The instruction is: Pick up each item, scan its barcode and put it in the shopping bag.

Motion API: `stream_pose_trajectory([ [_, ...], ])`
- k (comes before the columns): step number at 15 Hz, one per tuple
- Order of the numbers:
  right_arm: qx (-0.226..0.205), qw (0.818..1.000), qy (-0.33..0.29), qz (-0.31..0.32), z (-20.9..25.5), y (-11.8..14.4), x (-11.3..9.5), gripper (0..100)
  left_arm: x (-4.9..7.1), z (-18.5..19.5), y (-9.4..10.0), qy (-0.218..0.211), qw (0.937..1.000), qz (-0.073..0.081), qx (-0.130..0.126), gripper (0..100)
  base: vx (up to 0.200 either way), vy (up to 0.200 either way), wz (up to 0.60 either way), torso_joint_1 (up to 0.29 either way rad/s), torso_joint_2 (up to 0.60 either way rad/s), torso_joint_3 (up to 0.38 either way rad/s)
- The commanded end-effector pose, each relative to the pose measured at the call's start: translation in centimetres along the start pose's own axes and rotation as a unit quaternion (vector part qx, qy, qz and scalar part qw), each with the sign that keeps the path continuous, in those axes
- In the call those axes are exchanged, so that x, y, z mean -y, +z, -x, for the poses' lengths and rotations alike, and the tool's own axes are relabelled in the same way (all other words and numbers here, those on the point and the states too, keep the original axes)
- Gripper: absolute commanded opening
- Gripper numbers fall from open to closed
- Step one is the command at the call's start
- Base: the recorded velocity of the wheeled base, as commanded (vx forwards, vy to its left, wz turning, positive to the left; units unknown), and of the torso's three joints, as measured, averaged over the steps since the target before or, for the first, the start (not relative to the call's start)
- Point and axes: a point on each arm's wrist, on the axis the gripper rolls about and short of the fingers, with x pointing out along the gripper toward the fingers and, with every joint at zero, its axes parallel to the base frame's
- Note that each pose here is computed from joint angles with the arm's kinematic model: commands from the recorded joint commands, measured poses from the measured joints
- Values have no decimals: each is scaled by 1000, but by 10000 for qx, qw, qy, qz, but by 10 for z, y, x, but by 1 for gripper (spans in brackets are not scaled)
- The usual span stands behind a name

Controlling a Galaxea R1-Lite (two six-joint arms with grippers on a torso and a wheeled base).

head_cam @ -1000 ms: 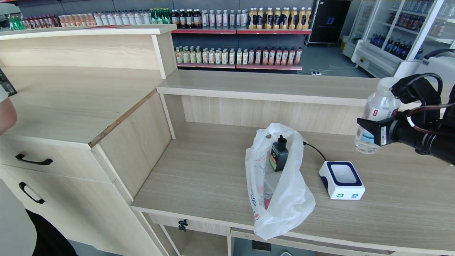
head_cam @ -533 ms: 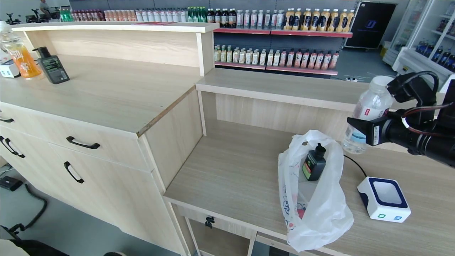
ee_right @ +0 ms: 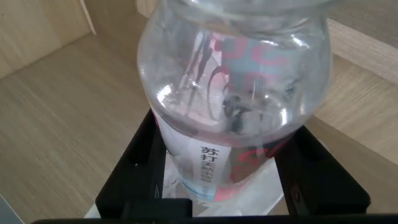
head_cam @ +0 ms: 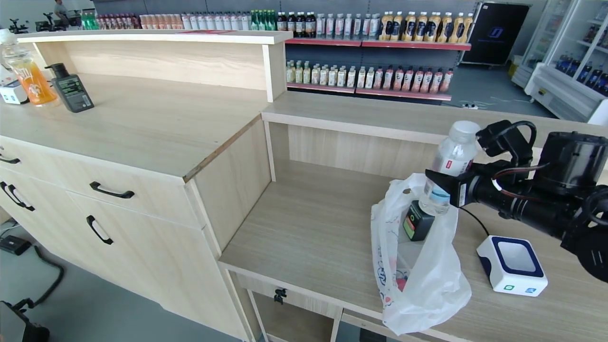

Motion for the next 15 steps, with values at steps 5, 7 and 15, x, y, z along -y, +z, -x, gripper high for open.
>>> stream_pose_trajectory([
  [5, -507, 9973, 532, -54, -22, -42, -24, 0, 0, 0, 0, 5, 10000, -1, 2, 100, 0, 0, 0, 0, 0, 0],
  [7, -532, 9964, 662, -69, -19, -52, -26, 0, 0, 0, 0, 5, 10000, -1, 2, 100, 0, 0, 0, 0, 0, 0],
  [15, -526, 9958, 748, -76, -32, -86, -31, 0, 0, 0, 0, 5, 10000, -1, 2, 100, 0, 0, 0, 0, 0, 0],
])
